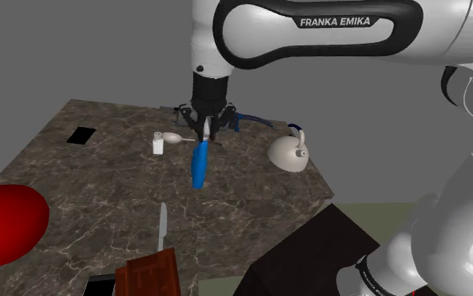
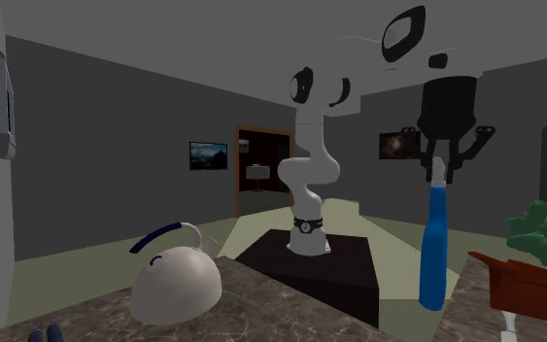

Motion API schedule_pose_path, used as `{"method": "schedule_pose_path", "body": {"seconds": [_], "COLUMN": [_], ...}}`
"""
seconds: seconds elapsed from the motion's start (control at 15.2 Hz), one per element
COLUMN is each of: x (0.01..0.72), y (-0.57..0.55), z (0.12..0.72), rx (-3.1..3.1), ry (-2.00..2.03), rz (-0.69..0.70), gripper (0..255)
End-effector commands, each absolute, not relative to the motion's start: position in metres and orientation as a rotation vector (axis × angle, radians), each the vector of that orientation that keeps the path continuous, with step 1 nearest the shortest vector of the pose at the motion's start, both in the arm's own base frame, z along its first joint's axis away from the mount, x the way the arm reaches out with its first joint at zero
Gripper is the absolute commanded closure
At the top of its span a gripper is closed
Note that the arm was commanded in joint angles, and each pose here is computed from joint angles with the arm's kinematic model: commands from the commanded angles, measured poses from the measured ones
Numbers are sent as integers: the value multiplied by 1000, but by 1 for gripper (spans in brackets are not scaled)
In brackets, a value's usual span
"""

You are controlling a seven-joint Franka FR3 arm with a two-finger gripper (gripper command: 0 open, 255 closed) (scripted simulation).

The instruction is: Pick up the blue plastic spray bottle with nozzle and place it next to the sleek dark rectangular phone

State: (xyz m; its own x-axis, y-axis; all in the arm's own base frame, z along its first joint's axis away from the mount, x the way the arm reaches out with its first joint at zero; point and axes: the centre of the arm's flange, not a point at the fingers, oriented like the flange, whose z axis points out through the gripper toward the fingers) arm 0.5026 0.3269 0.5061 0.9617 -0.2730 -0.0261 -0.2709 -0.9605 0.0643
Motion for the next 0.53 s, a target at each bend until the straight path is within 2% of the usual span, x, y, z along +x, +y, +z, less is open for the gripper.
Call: {"method": "schedule_pose_path", "body": {"seconds": [0.0, 0.46], "x": [496, 476], "y": [355, 445], "z": [506, 506], "rx": [3052, 3052], "ry": [-426, -426], "rz": [-53, -53], "gripper": [255, 255]}}
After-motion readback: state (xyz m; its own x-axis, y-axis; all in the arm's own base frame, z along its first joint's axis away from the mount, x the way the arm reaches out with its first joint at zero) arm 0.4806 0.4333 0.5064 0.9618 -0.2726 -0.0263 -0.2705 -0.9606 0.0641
